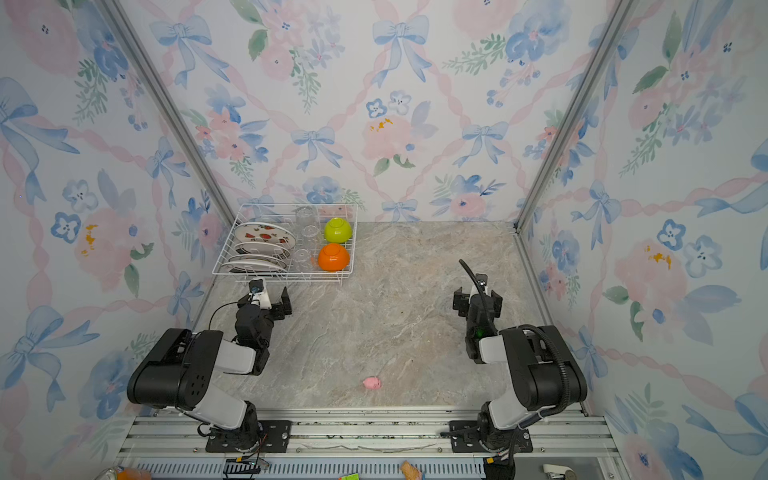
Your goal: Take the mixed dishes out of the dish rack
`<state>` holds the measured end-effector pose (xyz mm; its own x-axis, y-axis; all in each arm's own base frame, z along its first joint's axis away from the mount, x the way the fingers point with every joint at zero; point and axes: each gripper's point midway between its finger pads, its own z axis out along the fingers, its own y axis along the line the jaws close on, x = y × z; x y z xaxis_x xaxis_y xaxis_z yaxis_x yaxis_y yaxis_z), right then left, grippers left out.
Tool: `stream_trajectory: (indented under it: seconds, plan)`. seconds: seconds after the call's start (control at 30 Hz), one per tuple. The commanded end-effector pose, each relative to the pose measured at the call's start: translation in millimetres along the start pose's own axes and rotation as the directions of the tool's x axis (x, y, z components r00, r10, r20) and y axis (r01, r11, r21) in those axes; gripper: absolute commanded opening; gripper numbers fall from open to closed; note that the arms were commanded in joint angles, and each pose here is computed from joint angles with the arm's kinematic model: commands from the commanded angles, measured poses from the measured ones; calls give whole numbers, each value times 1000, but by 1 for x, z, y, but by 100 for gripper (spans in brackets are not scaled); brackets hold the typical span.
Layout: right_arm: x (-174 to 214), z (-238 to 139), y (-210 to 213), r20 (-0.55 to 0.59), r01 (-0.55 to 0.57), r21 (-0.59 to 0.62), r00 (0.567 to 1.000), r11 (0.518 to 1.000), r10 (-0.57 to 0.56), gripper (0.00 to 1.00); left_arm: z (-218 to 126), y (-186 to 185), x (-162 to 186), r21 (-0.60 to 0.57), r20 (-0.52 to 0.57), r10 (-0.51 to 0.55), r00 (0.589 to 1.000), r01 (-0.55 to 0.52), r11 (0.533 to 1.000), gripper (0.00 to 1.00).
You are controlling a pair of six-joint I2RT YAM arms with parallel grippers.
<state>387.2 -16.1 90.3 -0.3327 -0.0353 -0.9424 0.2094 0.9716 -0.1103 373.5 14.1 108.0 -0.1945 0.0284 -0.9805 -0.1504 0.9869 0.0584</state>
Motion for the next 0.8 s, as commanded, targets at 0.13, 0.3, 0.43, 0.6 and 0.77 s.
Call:
stream_trajectory:
  seconds: [0.13, 0.3, 0.43, 0.6, 0.77]
  plan:
    - [-12, 2, 0, 29, -26, -4, 999, 1000, 27, 97, 1, -5, 0, 21, 1, 19, 1000, -19, 1000, 98]
    - [-12, 2, 0, 29, -27, -6, 999, 1000, 27, 97, 1, -4, 0, 21, -1, 19, 1000, -19, 1000, 98]
    - [-12, 2, 0, 28, -27, -4, 999, 1000, 27, 97, 1, -5, 0, 21, 1, 20, 1000, -20, 1000, 98]
    - [-11, 3, 0, 21, -34, -18, 999, 999, 35, 97, 1, -4, 0, 20, -1, 20, 1000, -20, 1000, 98]
    - [-11, 3, 0, 22, -35, -18, 999, 999, 35, 97, 1, -4, 0, 21, 0, 19, 1000, -19, 1000, 98]
